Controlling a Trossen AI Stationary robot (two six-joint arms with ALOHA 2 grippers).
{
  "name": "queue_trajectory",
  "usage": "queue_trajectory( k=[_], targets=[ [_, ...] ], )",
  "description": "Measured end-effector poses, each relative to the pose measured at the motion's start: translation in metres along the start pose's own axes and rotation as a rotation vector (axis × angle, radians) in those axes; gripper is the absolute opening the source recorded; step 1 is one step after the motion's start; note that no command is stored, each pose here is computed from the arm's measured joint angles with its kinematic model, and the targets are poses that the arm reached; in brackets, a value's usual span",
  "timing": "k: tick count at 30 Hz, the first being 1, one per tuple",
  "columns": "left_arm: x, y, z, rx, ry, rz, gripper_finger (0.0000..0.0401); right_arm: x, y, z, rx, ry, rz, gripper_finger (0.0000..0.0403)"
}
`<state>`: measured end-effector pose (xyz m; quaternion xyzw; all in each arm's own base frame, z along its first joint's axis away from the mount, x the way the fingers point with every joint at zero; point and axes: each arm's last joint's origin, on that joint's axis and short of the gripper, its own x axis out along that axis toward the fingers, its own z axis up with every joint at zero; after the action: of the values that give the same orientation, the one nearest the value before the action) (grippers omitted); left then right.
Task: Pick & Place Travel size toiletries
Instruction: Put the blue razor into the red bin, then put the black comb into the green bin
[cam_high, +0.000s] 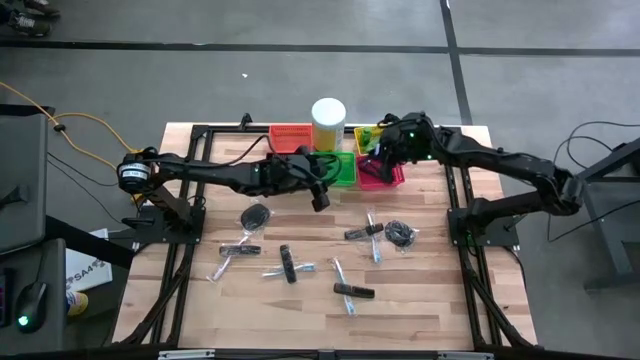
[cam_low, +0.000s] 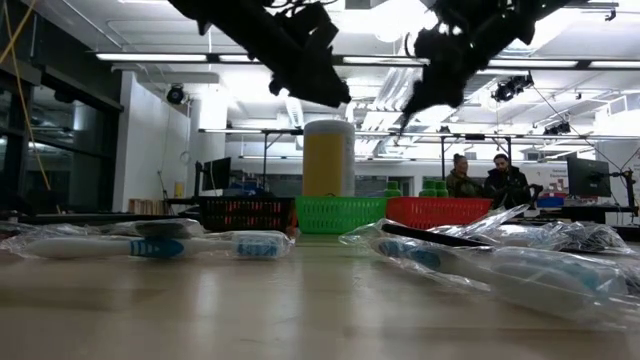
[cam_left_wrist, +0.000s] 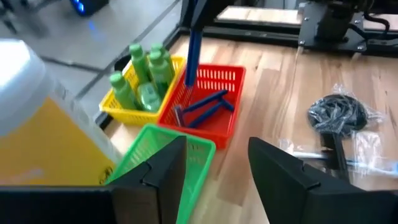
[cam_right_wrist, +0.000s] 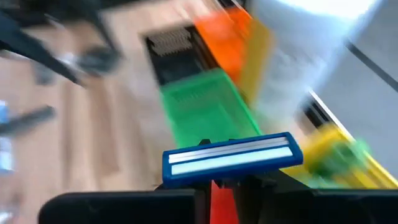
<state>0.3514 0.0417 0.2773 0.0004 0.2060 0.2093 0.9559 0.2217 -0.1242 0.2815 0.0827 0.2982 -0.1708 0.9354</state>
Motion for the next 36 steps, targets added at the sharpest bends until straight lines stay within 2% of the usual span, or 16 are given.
queue_trajectory(
  k=[5,12,15,22,31,36],
  targets=[
    [0.000,0.000,-0.003,-0.061,0.031,0.001,0.0174,0.001,-0.014,-0.013,0.046,0.125,-0.090,0.0026],
    [0.000,0.000,-0.007,-0.096,0.069,0.006,0.0174,0.027,-0.026,-0.038,0.088,0.293,-0.118,0.0030],
    [0.000,0.000,-0.007,-0.112,0.073,0.007,0.0174,0.038,-0.029,-0.047,0.100,0.353,-0.163,0.0034],
    [-0.001,0.000,-0.011,-0.127,0.107,0.010,0.0174,0.041,-0.029,-0.049,0.129,0.374,-0.163,0.0088],
    [-0.001,0.001,-0.012,-0.124,0.117,0.010,0.0174,0.034,-0.028,-0.048,0.227,0.375,-0.183,0.0164],
    [-0.001,0.000,-0.013,-0.125,0.127,-0.005,0.0174,0.012,-0.019,-0.052,0.382,0.447,-0.058,0.0180]
  ],
)
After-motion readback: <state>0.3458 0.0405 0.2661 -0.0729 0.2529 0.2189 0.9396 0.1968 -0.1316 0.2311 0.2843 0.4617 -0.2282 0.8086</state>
